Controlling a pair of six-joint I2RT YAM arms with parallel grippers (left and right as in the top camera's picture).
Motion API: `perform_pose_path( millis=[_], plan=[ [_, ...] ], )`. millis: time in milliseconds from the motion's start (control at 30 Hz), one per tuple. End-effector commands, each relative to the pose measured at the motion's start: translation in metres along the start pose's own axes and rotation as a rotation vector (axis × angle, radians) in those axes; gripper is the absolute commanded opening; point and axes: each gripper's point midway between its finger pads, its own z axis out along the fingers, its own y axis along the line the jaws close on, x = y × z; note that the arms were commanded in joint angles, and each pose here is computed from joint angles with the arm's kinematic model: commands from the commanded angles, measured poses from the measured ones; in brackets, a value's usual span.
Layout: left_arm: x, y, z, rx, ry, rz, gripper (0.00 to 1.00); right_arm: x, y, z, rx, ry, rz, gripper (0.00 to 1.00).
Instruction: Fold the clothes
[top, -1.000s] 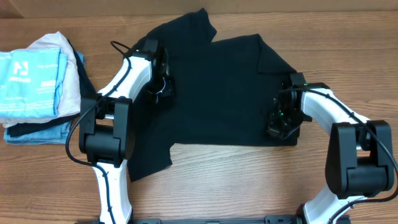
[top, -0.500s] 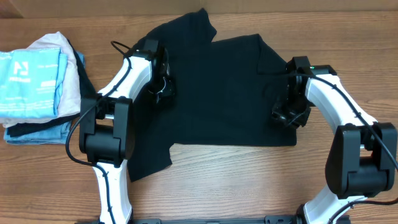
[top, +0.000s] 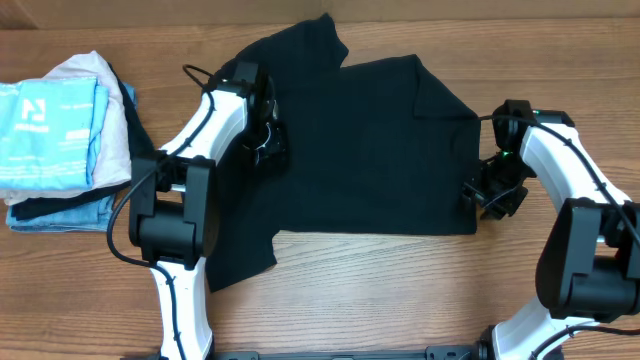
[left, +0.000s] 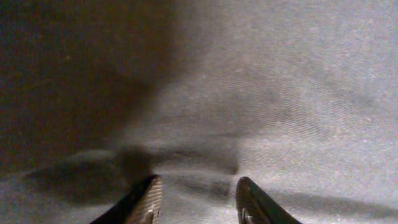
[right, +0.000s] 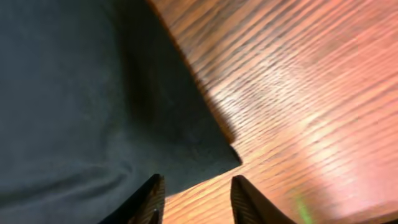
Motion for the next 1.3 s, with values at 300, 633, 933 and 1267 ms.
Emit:
perform_pose_path(
  millis=[300,633,933,1267],
  plan=[
    [0.010,0.024,0.032,-0.084,0.063,-0.017,0.84,0.026,-0.006,0.038,-0.222,0.126,-0.084,0.64],
    [-0.021,-0.003,-0.028,-0.060,-0.028,0.008,0.97,0.014,-0.003,0.042,-0.247,0.079,-0.085,0.04],
    [-0.019,0.008,-0.042,-0.147,-0.020,0.004,1.00,0.006,0.046,-0.021,-0.435,0.052,-0.139,0.04],
    [-0.015,0.014,-0.043,-0.178,-0.006,0.001,1.00,-0.040,0.108,-0.044,-0.606,-0.178,-0.121,0.04]
  ],
)
